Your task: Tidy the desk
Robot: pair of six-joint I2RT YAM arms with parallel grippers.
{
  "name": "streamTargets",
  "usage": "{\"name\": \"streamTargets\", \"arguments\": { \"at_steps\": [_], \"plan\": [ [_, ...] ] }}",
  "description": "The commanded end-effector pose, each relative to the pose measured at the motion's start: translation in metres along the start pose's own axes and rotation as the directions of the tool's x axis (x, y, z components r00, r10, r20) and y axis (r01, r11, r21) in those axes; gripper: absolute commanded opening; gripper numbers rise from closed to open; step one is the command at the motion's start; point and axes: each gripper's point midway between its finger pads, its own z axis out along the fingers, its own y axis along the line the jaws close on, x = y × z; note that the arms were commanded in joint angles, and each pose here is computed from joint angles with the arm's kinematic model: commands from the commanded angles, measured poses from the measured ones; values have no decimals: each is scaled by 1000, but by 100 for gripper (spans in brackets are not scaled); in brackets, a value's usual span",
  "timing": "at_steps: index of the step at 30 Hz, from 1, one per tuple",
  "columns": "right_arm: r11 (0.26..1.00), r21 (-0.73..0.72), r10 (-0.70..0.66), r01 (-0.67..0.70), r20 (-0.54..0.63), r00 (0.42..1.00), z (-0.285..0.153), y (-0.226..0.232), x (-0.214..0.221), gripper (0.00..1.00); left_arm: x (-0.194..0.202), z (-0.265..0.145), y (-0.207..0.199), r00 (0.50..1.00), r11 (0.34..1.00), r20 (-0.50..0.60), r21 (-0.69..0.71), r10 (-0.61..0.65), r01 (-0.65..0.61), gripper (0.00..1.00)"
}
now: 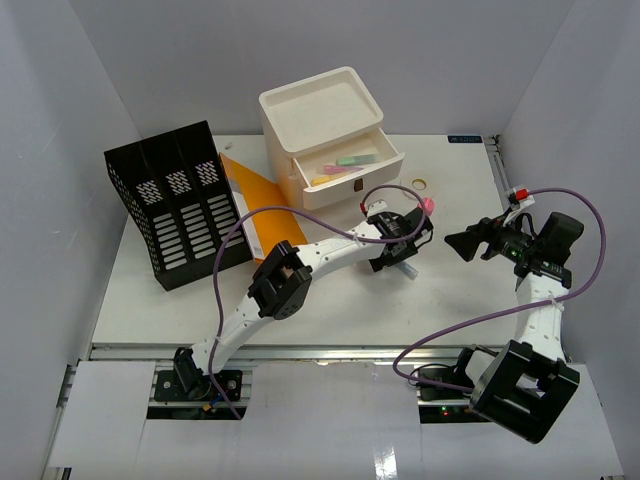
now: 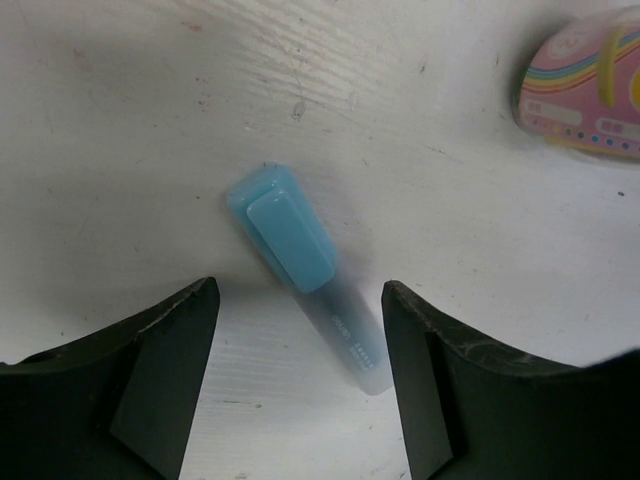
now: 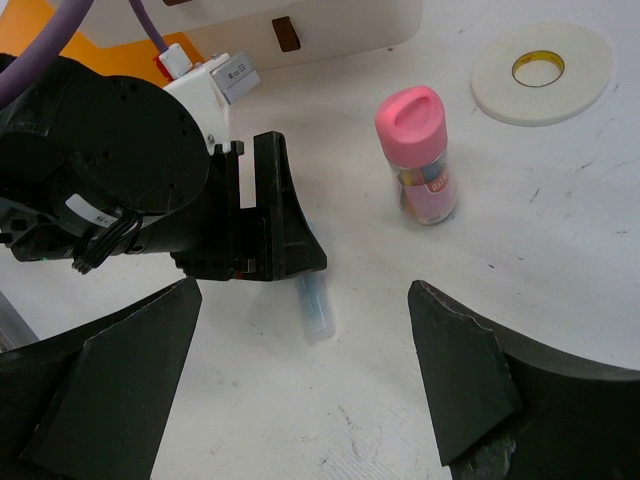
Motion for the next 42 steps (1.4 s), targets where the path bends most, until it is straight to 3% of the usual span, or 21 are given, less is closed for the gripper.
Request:
{"name": "streamTargets", "arguments": {
  "at_steps": [1,11,15,22,25,32,35,42],
  "plan": [
    [999,1,-32,32,18,999,-1,-1,-5,91,2,22,11,998,999,-60,-34,29,-31,76],
    [1000,2,-31,31,18,999,-1,-2,-5,91,30,50,87,945,927,-149,-199,291,-317,71],
    [1000,5,-31,31,18,999,-1,-3,-4,90,26,44,110,889,854,-133,-247,438,-458,70],
    [1000,5,-27,27,17,999,-1,-4,-3,91,16,35,149,844,783,-134,-322,519,-532,67],
    [1000,6,-25,24,16,1000,-1,-4,-2,91,12,29,145,839,782,-125,-313,529,-539,65],
    [1000,11,-22,22,14,1000,-2,-6,-1,90,35,20,110,876,872,-180,-131,448,-472,64],
    [1000,15,-24,24,14,1000,-2,-7,-1,90,46,21,102,895,901,-202,-97,399,-423,52],
    [1000,15,-22,22,14,1000,-2,-8,0,91,60,23,104,898,904,-205,-101,389,-415,49]
  ]
}}
